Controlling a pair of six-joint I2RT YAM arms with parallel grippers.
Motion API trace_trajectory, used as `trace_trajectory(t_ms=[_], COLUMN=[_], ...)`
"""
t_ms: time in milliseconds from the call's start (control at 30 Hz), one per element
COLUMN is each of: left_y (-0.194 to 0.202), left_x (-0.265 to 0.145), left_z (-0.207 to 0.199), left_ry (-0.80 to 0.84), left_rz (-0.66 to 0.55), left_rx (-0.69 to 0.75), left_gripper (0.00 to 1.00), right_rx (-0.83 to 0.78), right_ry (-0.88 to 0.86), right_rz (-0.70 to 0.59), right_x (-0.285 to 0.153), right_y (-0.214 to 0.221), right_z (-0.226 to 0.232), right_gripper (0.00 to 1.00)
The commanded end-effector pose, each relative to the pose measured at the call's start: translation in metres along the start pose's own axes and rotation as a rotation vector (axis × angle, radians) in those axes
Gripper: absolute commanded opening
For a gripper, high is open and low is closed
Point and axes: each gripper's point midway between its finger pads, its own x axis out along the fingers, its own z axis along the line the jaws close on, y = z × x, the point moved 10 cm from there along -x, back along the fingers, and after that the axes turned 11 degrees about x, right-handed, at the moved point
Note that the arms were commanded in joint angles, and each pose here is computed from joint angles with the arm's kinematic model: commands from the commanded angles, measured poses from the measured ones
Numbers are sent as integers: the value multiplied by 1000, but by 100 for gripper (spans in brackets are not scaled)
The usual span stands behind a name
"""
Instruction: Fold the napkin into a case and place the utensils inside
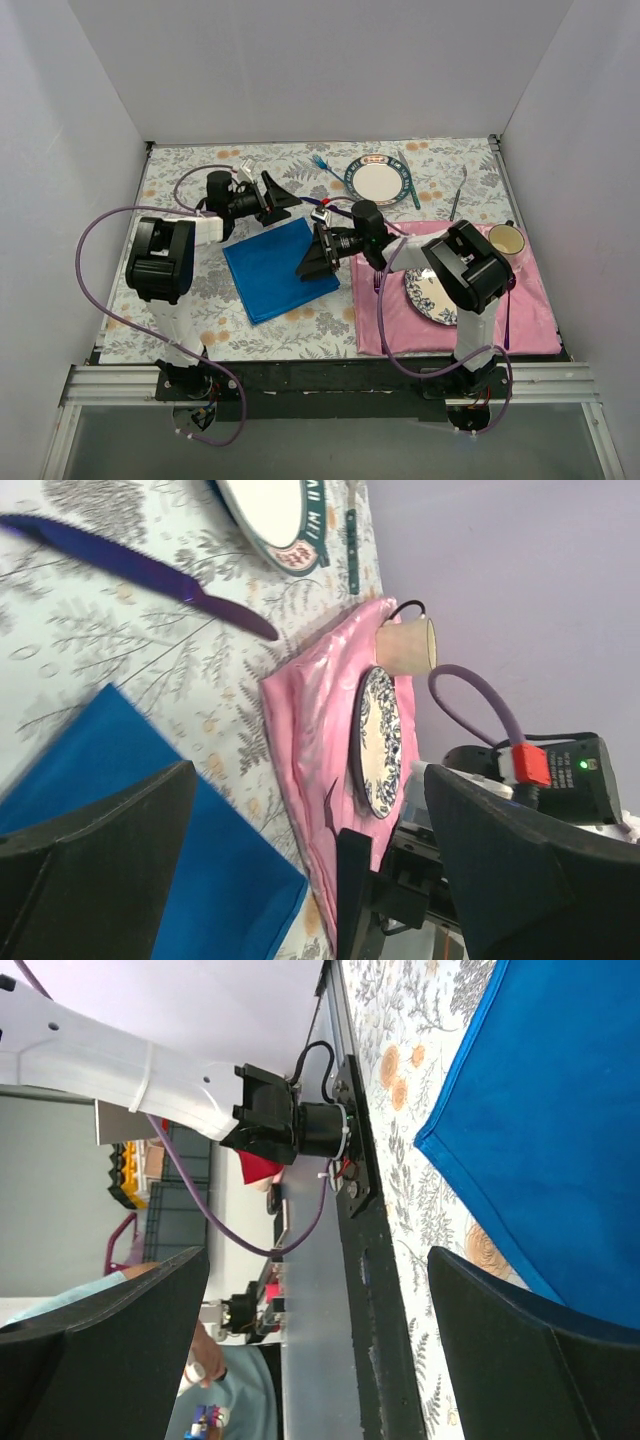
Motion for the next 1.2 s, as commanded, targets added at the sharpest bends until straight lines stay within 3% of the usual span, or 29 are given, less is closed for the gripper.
trace_trajectory(t_ms=[0, 200, 533, 600, 700, 867, 1167], left_y=[-11, 0, 27, 23, 10, 1, 43], left_x=[21, 60, 66, 56, 39, -10, -75], left_z=[-26, -7, 44, 40, 5, -49, -24], left_ry=[53, 30, -117, -45, 92, 169, 1], left_rz=[5, 36, 95, 56, 64, 90, 87], left_rx=[87, 51, -84, -100, 40, 96, 25], left_gripper=[98, 98, 98, 98, 98, 98, 98], right_rx=[-19, 36, 130, 117, 69, -15, 36], right_ry=[36, 107, 219, 225, 223, 134, 108], right_rz=[-49, -75, -68, -61, -51, -16, 35], right_x=[-6, -10, -15, -17, -18, -12, -11], right_y=[-12, -20, -13, -17, -22, -23, -6], right_z=[-10, -40, -82, -82, -75, -37, -36], right_gripper=[99, 99, 99, 99, 99, 99, 99])
